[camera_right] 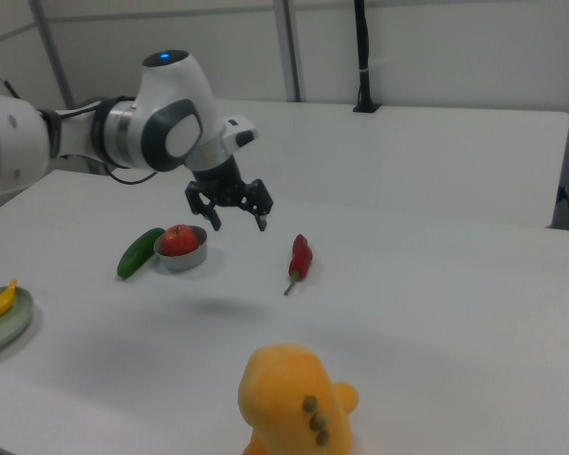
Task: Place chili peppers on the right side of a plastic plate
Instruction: 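Move the gripper down over the red chili pepper, then close the gripper on the red chili pepper's stem end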
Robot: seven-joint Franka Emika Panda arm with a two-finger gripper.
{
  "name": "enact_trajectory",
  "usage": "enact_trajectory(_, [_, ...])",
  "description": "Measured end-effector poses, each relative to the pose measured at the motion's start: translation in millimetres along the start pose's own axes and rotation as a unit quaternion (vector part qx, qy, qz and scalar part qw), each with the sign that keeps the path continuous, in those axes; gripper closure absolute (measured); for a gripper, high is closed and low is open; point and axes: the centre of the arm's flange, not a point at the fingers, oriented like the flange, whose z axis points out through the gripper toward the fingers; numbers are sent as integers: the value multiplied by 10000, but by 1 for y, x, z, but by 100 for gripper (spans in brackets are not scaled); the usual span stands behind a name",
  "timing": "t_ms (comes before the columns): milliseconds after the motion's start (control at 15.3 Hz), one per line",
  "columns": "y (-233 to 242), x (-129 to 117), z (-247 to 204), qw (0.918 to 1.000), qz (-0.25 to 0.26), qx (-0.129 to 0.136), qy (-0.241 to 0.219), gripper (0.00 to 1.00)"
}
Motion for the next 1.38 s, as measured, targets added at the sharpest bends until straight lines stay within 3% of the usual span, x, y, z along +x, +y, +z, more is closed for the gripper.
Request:
enact_trajectory(655, [33,57,104,9976,-378,-574,68,0])
enact_trajectory(1310, [29,58,156,9906,-854,-1029,-301,0])
enact_trajectory(1376, [27,57,161,9892,-917,-1087,-345,5])
